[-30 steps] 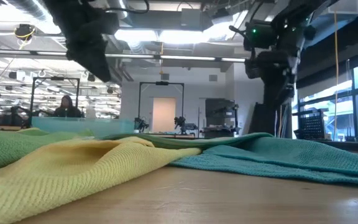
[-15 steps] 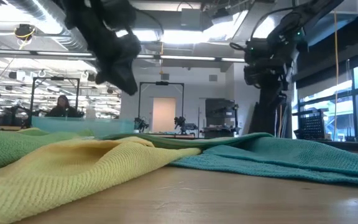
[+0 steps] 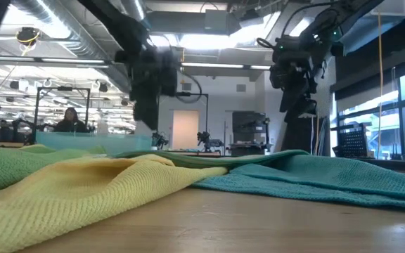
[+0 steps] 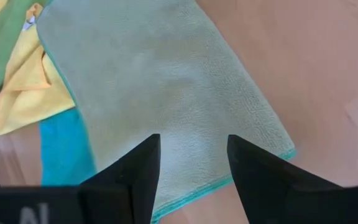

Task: Fold microfiber towels
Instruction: Fold the light green microfiber cloth

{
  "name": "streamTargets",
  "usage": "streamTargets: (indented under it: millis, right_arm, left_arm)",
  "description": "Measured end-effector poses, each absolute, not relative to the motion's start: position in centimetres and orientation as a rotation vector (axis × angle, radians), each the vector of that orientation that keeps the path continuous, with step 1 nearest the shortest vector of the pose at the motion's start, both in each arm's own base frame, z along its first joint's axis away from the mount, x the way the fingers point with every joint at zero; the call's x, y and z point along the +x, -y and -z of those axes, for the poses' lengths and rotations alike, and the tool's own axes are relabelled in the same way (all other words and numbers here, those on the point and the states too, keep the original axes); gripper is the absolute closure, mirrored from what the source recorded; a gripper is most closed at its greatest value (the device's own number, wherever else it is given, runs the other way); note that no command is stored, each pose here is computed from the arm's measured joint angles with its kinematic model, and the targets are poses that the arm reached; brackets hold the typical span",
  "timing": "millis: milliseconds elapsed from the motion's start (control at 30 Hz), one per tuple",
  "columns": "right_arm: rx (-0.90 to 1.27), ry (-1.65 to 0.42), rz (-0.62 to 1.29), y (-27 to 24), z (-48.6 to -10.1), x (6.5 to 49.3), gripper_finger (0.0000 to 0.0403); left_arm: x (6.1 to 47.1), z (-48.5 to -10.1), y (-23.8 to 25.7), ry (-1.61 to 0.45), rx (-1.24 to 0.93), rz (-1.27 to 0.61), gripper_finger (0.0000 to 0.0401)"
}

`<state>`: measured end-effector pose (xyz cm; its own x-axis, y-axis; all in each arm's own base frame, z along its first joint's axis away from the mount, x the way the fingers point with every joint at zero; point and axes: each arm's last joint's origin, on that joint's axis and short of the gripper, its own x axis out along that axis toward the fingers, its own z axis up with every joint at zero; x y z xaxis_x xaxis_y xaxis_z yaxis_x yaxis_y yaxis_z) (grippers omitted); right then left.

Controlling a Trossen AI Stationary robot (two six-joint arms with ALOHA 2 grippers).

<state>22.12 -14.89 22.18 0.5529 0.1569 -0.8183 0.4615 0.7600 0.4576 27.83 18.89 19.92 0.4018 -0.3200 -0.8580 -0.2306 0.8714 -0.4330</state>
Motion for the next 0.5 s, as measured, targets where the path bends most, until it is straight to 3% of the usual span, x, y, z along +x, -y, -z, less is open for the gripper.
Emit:
streamTargets:
  millis: [267,500]
  right_arm:
    - [0.715,-0.995,0.193,14.3,-22.2,22.6,0.0215]
    - [0.724,-0.997,0.179,13.7,-22.2,23.0,0.0215]
  left_arm:
    - [29.6,-18.0,-21.6,-1.219,-0.453,0.137,0.0252]
    - [30.4,-15.6,-21.2,-1.320,-0.431,0.184,0.0251]
